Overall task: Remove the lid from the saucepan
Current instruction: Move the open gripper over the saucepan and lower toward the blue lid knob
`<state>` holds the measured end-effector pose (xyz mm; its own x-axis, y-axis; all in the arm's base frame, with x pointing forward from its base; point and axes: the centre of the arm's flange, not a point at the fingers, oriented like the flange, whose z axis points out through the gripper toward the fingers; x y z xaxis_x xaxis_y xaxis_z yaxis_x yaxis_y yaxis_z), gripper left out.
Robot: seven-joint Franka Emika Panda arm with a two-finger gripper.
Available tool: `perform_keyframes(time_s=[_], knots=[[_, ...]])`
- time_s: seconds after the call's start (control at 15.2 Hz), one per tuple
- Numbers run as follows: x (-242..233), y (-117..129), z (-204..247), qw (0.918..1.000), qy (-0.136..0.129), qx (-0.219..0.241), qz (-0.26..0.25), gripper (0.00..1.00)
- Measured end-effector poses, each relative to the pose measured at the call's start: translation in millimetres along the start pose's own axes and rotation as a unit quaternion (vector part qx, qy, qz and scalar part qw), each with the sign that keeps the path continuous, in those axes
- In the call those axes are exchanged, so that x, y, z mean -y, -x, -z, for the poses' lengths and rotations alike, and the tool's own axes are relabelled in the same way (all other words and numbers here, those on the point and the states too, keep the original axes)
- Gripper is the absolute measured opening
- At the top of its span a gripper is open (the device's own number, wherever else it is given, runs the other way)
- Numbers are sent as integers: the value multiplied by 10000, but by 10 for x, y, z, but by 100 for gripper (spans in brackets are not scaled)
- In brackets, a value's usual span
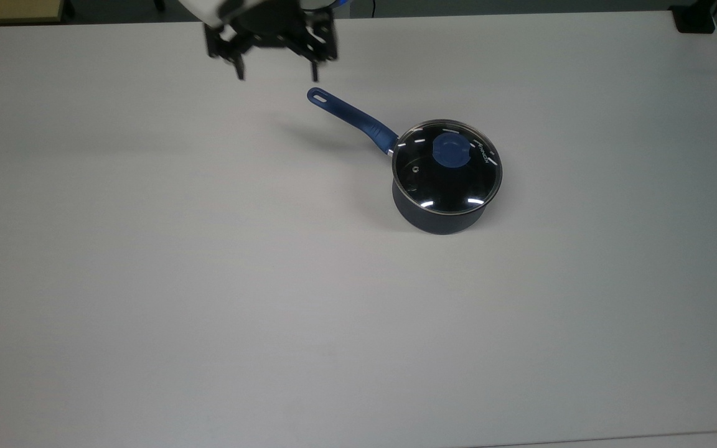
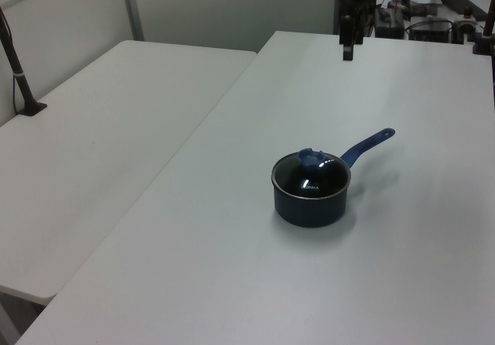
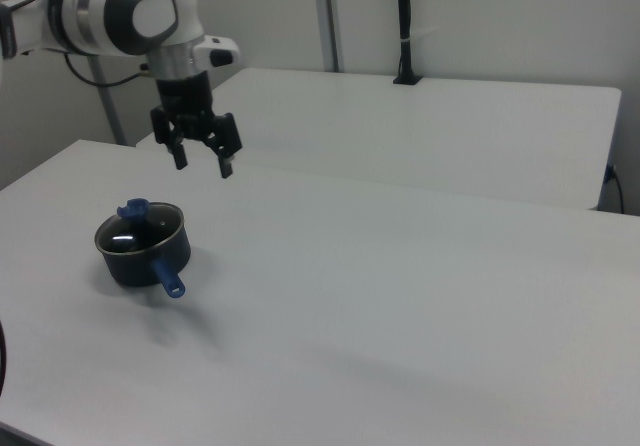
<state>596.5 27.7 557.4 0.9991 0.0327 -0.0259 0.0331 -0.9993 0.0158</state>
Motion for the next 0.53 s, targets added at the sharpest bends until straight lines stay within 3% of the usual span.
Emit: perform_keyframes(time_s=[0.53], knots=[[1609, -120, -341, 9988, -134, -177, 443, 100]])
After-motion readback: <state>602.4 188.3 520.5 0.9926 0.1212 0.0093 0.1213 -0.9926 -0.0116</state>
